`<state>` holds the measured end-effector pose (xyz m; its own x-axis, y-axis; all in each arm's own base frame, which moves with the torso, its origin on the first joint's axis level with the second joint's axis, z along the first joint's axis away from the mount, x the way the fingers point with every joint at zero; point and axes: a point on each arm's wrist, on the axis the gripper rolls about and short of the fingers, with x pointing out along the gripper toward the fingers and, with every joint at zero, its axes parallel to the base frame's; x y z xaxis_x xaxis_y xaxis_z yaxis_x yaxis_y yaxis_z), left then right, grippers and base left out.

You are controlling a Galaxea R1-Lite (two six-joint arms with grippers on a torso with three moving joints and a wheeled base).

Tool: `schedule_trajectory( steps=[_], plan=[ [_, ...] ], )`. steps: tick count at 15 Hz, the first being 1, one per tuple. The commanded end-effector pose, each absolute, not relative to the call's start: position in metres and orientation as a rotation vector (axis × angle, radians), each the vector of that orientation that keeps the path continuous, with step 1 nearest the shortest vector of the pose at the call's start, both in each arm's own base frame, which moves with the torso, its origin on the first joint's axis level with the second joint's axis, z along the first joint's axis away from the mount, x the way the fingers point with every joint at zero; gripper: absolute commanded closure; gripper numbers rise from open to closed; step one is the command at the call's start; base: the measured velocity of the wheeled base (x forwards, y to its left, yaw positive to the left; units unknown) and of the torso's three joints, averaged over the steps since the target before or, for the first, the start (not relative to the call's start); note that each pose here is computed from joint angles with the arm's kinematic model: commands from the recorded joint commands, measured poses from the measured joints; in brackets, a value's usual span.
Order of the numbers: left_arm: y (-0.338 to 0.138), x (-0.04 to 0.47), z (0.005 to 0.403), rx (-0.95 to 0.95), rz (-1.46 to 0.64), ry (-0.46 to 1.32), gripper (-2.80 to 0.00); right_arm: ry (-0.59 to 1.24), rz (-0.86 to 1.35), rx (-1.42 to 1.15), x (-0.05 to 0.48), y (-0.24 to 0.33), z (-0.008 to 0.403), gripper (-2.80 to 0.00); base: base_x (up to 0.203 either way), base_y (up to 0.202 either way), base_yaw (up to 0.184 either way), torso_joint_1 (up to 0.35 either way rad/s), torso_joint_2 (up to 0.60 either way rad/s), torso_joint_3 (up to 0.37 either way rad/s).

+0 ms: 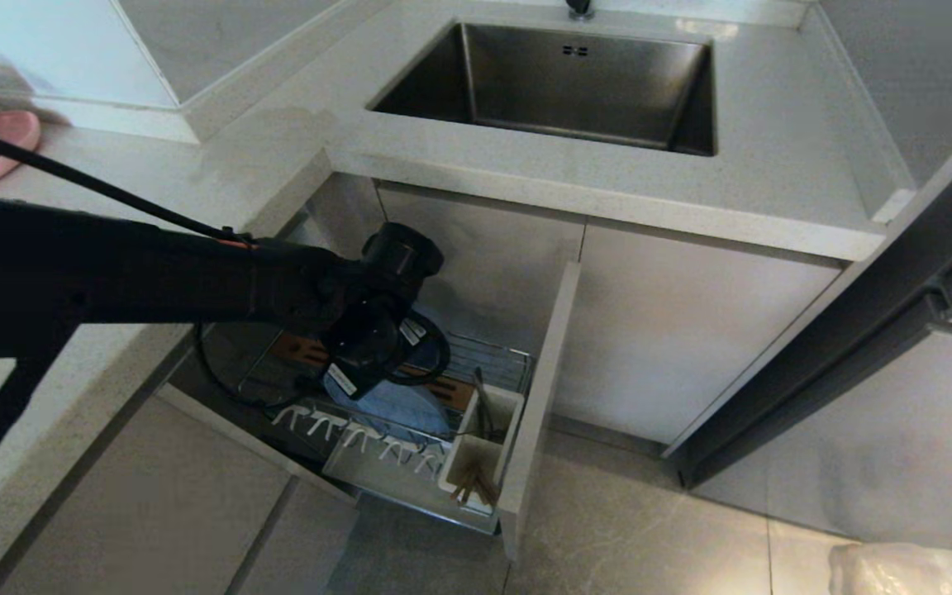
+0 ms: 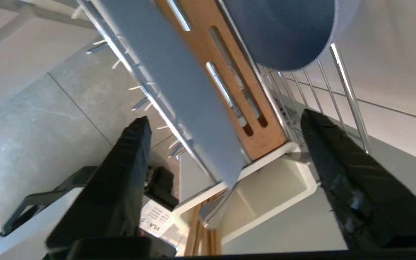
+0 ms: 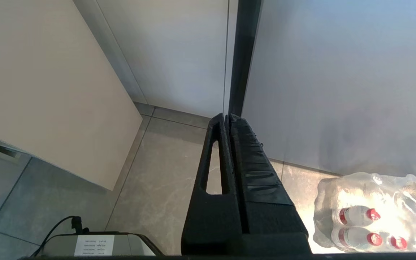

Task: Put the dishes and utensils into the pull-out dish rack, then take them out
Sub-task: Take the plate out of the cupboard

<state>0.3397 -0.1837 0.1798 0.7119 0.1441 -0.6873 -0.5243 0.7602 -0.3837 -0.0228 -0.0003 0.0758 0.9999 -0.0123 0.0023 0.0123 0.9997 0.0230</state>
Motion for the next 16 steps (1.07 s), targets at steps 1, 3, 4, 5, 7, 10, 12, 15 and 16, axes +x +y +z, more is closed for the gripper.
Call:
schedule_trajectory(
  steps=[1, 3, 4, 5, 7, 10, 12, 15, 16],
  plan=[
    [-0.187, 0.347, 0.166, -0.590, 0.416, 0.703, -2.80, -0.002, -0.012, 0.023, -0.023, 0.000, 0.076, 0.00, 0.000, 0.000, 0.000, 0.000, 0.00, 0.000],
    [-0.186, 0.352, 0.159, -0.584, 0.432, 0.711, -2.80, -0.002, -0.012, 0.023, -0.023, 0.000, 0.076, 0.00, 0.000, 0.000, 0.000, 0.000, 0.00, 0.000],
    [-0.185, 0.355, 0.155, -0.584, 0.437, 0.712, -2.80, -0.002, -0.012, 0.023, -0.023, 0.000, 0.076, 0.00, 0.000, 0.000, 0.000, 0.000, 0.00, 0.000],
    [-0.185, 0.357, 0.153, -0.583, 0.439, 0.713, -2.80, -0.002, -0.012, 0.023, -0.023, 0.000, 0.076, 0.00, 0.000, 0.000, 0.000, 0.000, 0.00, 0.000],
    [-0.185, 0.361, 0.146, -0.576, 0.449, 0.721, -2.80, -0.002, -0.012, 0.023, -0.023, 0.000, 0.076, 0.00, 0.000, 0.000, 0.000, 0.000, 0.00, 0.000],
    [-0.185, 0.366, 0.142, -0.584, 0.452, 0.713, -2.80, -0.003, -0.012, 0.023, -0.023, 0.000, 0.076, 0.00, 0.000, 0.000, 0.000, 0.000, 0.00, 0.000],
    [-0.185, 0.367, 0.140, -0.581, 0.454, 0.715, -2.80, -0.003, -0.012, 0.023, -0.023, 0.000, 0.076, 0.00, 0.000, 0.000, 0.000, 0.000, 0.00, 0.000],
    [-0.184, 0.369, 0.139, -0.581, 0.456, 0.713, -2.80, -0.003, -0.012, 0.023, -0.023, 0.000, 0.076, 0.00, 0.000, 0.000, 0.000, 0.000, 0.00, 0.000],
    [-0.184, 0.369, 0.139, -0.577, 0.455, 0.714, -2.80, -0.002, -0.012, 0.023, -0.023, 0.000, 0.076, 0.00, 0.000, 0.000, 0.000, 0.000, 0.00, 0.000]
  ],
)
